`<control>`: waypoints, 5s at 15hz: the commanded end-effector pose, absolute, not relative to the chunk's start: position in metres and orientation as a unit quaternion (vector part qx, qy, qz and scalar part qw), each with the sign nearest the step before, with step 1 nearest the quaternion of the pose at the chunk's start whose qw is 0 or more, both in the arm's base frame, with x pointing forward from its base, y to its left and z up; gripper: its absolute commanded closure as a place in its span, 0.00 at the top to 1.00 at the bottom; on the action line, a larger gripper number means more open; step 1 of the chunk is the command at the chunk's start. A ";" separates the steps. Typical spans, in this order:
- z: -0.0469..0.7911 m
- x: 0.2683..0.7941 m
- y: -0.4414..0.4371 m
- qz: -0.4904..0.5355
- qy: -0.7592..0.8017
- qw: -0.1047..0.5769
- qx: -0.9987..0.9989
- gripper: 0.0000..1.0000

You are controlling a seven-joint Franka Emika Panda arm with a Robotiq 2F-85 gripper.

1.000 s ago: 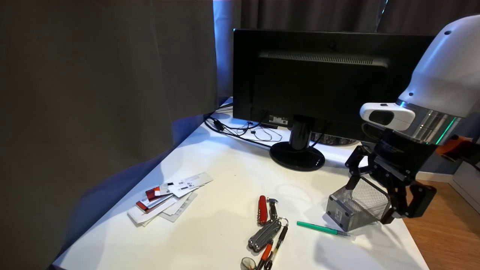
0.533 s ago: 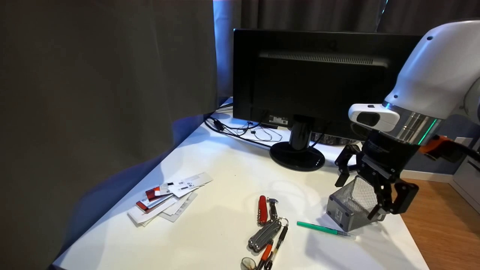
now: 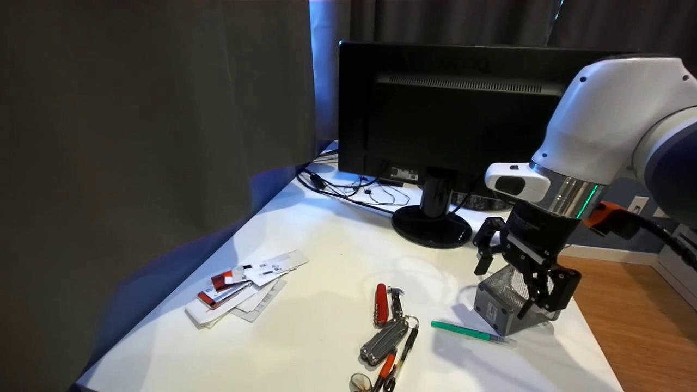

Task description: Put the green pen on the desk then flip the penholder over

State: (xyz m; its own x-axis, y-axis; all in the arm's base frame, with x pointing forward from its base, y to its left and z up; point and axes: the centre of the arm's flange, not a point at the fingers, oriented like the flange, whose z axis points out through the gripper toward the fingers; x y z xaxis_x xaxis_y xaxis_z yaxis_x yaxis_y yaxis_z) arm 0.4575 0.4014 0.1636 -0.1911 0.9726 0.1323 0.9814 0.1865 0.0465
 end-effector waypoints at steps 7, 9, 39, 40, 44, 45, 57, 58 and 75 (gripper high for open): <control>0.140 0.476 0.412 -0.029 -0.779 0.025 -0.626 1.00; 0.136 0.476 0.413 -0.022 -0.781 0.024 -0.624 1.00; 0.173 0.457 0.320 -0.364 -0.553 0.248 -0.707 0.53; 0.167 0.455 0.318 -0.374 -0.545 0.258 -0.704 0.53; 0.145 0.447 0.311 -0.422 -0.519 0.296 -0.682 0.53; 0.142 0.445 0.308 -0.437 -0.511 0.303 -0.675 0.53; 0.099 0.442 0.284 -0.499 -0.426 0.343 -0.672 0.53; 0.097 0.442 0.284 -0.496 -0.425 0.344 -0.675 0.65; 0.220 0.431 0.302 -0.355 -0.456 0.216 -0.787 1.00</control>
State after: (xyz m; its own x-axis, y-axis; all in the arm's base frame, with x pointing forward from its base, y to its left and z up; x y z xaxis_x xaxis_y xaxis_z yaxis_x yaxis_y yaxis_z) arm 0.4509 0.2930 0.1632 0.2763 0.4970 0.8226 0.8757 -0.4828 -0.0024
